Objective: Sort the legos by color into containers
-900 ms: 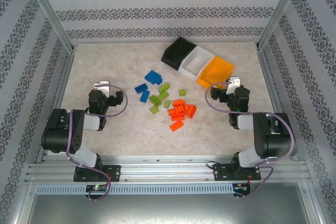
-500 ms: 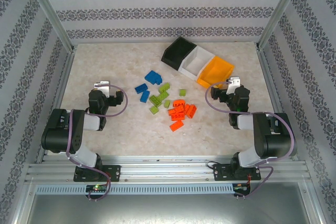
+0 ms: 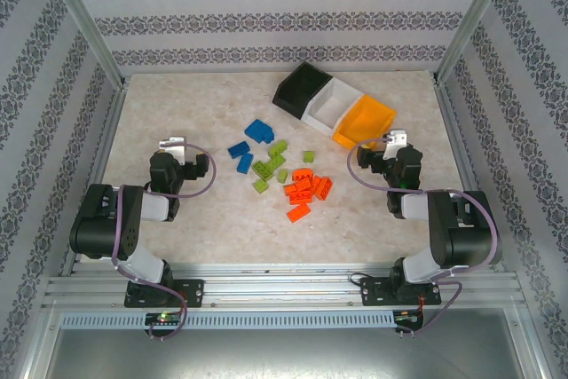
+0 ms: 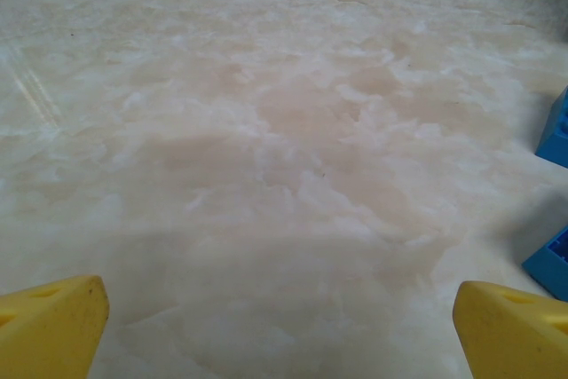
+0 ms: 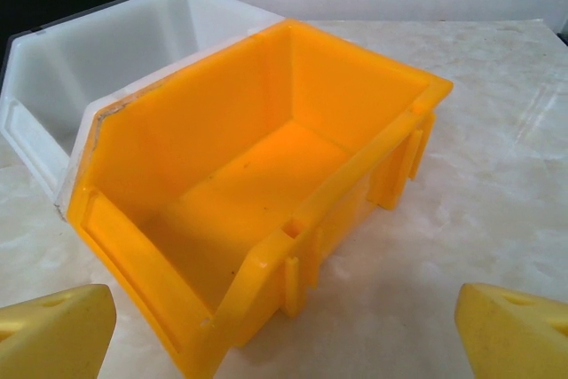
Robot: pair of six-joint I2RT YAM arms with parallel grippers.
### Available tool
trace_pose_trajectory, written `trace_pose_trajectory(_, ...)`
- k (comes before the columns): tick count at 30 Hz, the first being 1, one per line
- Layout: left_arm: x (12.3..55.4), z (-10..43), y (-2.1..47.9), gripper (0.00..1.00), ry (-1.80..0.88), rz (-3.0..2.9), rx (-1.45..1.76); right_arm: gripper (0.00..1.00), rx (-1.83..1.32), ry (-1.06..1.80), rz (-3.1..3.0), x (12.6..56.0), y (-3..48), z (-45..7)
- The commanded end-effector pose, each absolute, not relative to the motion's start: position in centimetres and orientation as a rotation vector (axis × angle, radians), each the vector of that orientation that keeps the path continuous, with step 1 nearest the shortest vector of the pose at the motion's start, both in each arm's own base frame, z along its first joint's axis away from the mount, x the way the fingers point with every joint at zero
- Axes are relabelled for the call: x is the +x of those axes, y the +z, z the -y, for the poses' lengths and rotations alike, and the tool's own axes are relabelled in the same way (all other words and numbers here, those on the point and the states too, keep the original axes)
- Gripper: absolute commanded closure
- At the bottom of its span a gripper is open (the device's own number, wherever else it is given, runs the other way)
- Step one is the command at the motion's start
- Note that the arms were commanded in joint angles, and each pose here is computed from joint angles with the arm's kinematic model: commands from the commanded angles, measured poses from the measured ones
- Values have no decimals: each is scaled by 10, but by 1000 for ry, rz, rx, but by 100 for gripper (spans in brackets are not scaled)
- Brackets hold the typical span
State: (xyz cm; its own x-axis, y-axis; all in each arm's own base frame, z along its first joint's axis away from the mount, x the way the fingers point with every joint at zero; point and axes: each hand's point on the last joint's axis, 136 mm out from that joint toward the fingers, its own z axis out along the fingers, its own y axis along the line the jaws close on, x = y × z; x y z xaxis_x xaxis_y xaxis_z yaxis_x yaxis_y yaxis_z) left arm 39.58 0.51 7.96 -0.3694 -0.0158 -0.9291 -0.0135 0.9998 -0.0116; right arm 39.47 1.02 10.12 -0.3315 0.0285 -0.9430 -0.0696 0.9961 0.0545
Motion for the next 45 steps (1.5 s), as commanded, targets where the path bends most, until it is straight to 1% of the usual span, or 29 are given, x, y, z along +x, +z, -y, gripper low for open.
trace_pose_trajectory(1,401,-6,87,0,-4,-1928,-10,2,3,81,-1891,398,105,-4)
trace_pose_trajectory(6,401,-17,103,0,42,-1934,-73,2,65,36,-1902,399,117,6)
trace_pose_trajectory(10,402,-25,127,0,76,-1965,-119,2,133,-23,-1914,393,133,17)
trace_pose_trajectory(14,403,-40,154,0,92,-2002,-298,2,296,-36,-1938,385,150,32)
trace_pose_trajectory(18,402,-35,168,0,28,-2076,-354,2,466,55,-1998,377,162,37)
trace_pose_trajectory(25,392,-29,175,0,-73,-2111,-494,2,721,377,-2177,364,162,31)
trace_pose_trajectory(28,386,-29,175,0,-102,-2109,-566,2,682,474,-2244,361,163,14)
trace_pose_trajectory(31,381,-29,176,0,-106,-2117,-606,2,634,492,-2261,355,169,4)
trace_pose_trajectory(34,379,-22,177,0,-169,-2130,-635,2,595,507,-2303,347,170,-4)
trace_pose_trajectory(39,384,13,169,0,-343,-2257,-569,2,509,488,-2432,330,163,-20)
trace_pose_trajectory(45,381,51,164,0,-378,-2359,-447,2,449,465,-2575,304,150,-35)
